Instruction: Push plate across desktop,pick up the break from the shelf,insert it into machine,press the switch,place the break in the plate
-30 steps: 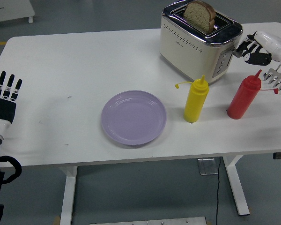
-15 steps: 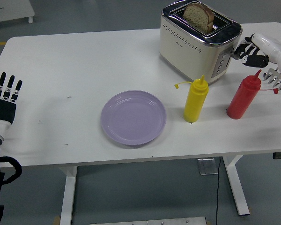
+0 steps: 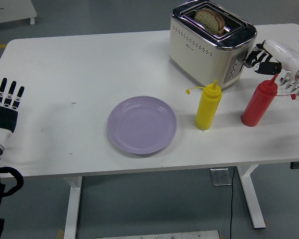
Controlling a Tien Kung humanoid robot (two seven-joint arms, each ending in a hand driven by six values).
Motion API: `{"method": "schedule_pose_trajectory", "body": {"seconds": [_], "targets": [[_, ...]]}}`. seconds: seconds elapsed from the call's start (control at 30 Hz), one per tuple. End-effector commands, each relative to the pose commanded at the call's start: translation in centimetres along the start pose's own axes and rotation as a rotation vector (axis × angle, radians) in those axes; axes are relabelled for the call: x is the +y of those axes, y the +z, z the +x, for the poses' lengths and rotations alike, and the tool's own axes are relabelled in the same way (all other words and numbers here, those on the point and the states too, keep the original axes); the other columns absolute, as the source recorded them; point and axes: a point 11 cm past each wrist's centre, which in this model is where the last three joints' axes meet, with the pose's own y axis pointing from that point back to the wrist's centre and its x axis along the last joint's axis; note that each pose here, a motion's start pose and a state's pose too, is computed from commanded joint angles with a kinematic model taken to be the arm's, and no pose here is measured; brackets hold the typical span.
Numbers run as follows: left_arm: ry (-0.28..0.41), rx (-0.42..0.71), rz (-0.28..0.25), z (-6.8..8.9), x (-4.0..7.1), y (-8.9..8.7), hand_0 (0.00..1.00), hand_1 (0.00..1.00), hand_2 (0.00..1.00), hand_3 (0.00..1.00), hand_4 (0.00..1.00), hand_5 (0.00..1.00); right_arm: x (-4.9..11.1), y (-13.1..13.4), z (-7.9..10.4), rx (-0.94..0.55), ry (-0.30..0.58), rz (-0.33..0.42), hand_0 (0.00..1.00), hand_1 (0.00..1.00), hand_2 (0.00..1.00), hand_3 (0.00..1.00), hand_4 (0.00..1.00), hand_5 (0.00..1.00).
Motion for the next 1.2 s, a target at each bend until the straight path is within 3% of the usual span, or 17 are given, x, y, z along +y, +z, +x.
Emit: {"method": "schedule_pose_trajectory", "body": {"seconds": [1.2], "targets": [[-0.004, 0.0, -0.007, -0.2, -0.17, 0.24, 0.828, 0.87, 0.93, 0.82, 0.62, 0.998, -0.18, 0.49, -0.71, 0.001, -0.025, -0.018, 0.511, 0.566, 0.592, 0.542, 0.206, 0.257]]}}
